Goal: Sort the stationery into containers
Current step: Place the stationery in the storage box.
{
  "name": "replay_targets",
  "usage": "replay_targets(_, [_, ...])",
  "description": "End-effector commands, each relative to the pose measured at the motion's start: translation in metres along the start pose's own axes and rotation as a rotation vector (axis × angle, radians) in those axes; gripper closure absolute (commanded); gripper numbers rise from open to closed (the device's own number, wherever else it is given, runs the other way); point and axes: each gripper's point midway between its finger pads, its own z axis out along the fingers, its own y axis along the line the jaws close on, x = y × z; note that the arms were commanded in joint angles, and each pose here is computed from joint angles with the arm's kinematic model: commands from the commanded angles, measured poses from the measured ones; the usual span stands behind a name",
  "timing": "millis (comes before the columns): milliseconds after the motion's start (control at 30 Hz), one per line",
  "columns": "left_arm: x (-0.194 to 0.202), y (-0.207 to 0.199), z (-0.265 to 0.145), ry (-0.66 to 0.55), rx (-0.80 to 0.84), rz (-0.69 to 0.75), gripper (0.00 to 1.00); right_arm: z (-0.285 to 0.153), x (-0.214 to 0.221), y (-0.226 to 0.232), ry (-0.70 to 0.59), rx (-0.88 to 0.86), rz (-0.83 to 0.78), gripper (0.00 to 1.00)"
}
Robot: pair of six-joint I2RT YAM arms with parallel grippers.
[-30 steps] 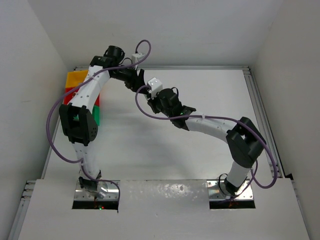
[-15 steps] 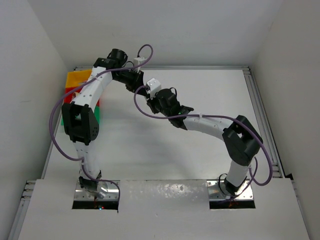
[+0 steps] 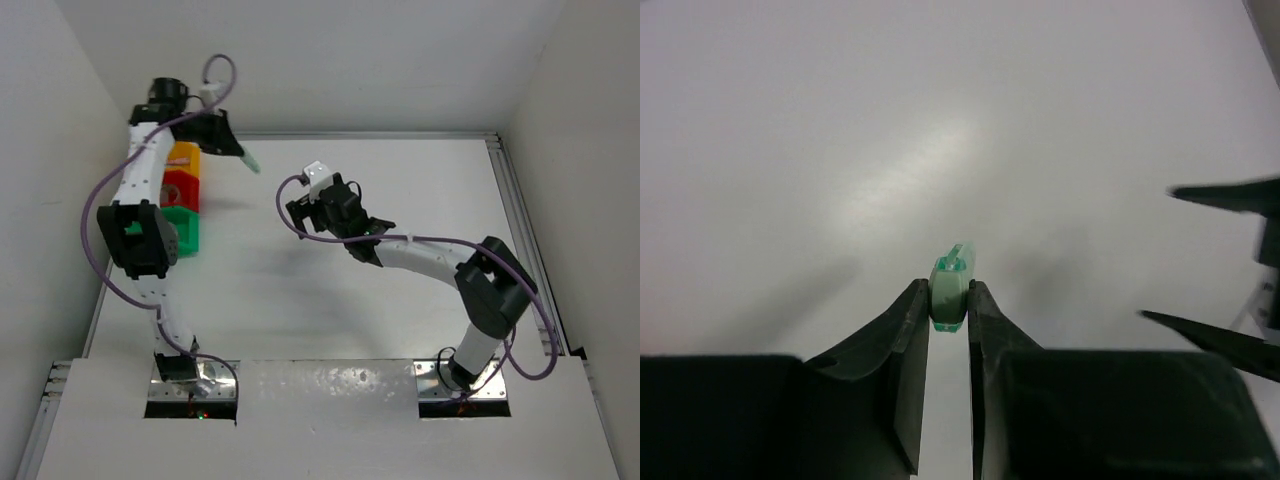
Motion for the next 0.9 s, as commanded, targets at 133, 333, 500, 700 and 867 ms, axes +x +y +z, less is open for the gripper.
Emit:
replay_targets(133, [-0.052, 0.172, -0.134, -0.362, -0.392, -0.103, 1.0, -0.049, 0.022, -0.023, 0.02, 0.077, 0.046, 0.01])
replay_targets(333, [-0.046, 0.235, -0.151, -0.457, -0.452, -0.156, 1.0, -0.066, 0.06, -0.034, 0.15, 0.13, 0.033, 0.01])
replay_targets(500, [-0.039, 0.278, -0.148, -0.502, -0.538, -0.221, 1.0, -0.071, 0.068, -0.037, 0.181, 0.143, 0.03, 0.01])
replay_targets(700, [-0.019, 0.313, -0.132, -0.495, -0.625, -0.302, 1.0, -0.074, 0.066, -0.038, 0.198, 0.149, 0.018, 0.01])
replay_targets(867, [0.009, 0.332, -0.116, -0.436, -0.657, -0.358, 1.0, -0.076, 0.066, -0.041, 0.208, 0.16, 0.015, 0.01])
